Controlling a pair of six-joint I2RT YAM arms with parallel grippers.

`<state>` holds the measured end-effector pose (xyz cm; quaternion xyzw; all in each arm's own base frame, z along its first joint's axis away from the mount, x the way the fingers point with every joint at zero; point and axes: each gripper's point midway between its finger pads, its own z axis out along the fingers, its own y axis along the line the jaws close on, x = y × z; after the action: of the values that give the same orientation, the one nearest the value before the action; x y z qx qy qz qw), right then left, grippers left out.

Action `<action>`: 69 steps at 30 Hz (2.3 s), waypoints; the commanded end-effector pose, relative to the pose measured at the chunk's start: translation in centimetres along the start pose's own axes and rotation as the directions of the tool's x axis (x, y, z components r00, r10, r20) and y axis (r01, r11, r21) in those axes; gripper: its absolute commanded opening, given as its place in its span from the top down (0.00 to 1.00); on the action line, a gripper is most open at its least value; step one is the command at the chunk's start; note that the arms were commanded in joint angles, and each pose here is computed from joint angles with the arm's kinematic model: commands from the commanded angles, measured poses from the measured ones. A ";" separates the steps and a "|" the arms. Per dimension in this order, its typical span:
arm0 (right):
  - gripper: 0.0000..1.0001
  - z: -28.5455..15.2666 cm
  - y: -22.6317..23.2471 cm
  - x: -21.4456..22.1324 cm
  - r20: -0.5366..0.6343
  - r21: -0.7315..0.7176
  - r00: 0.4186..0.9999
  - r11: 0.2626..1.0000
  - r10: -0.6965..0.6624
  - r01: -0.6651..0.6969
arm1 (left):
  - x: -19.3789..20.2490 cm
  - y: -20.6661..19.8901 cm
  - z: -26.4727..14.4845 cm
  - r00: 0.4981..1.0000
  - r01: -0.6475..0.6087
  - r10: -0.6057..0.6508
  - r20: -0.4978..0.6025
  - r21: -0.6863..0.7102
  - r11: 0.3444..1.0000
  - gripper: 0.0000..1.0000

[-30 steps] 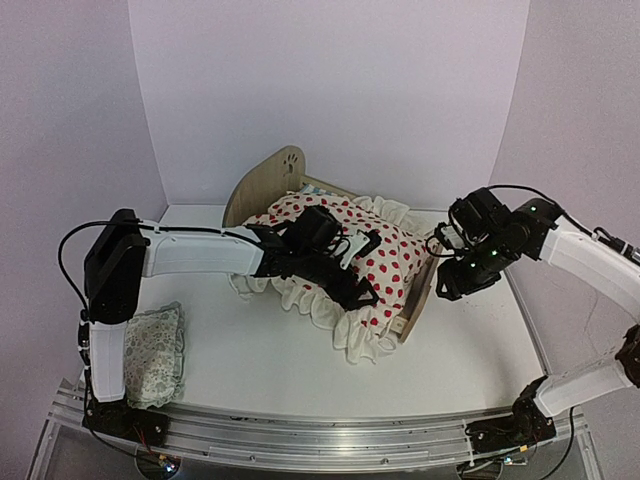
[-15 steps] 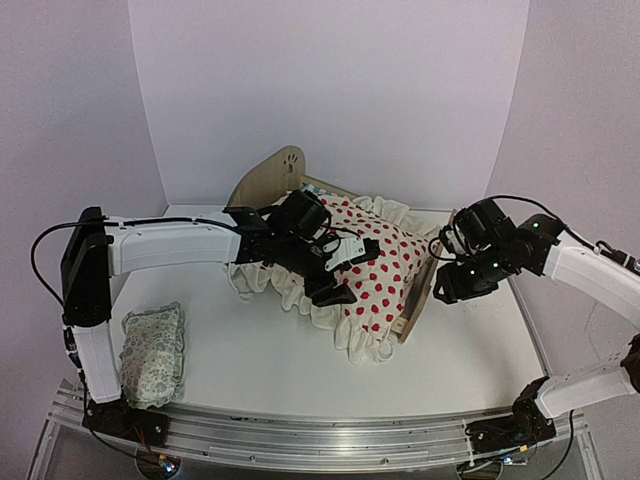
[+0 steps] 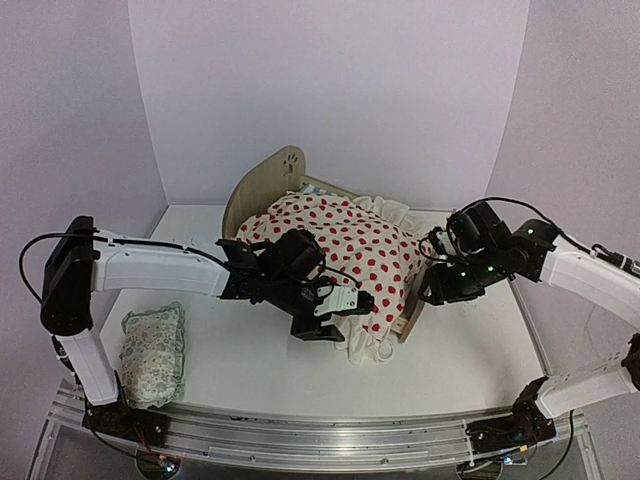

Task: Set up the pet bed
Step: Cross the right ropes of the mattress closest to the robot.

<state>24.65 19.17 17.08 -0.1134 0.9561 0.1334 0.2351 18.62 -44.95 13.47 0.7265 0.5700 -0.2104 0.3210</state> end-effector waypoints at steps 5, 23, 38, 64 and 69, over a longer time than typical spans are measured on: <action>0.48 -1.2 1.0 -1.6 0.067 -0.025 0.997 0.999 0.033 -0.031 | -1.3 0.2 1.6 0.997 0.006 -0.005 0.071 -0.010 1.000 0.56; 0.48 -2.3 -0.4 -0.2 0.097 -0.003 0.995 1.000 0.028 -0.028 | -3.1 3.0 7.6 0.996 -0.004 0.002 0.086 0.016 1.000 0.57; 0.47 -2.5 -0.5 0.2 0.095 -0.001 0.995 1.000 0.011 -0.011 | -7.7 7.6 5.2 0.982 -0.024 0.058 0.182 -0.181 0.983 0.57; 0.44 -1.0 -0.1 -0.9 0.057 0.026 0.998 1.000 -0.011 0.010 | -2.6 6.8 6.2 0.996 -0.073 0.079 0.040 -0.144 0.987 0.60; 0.45 -0.6 0.1 -0.2 0.030 0.009 1.000 1.000 -0.005 0.005 | -1.9 6.4 5.9 0.994 -0.107 0.109 0.005 -0.133 0.985 0.60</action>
<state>24.80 18.71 17.61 -0.1119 0.9531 0.1186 0.2550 24.96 -52.64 10.23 0.7149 0.5560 -0.1762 0.3856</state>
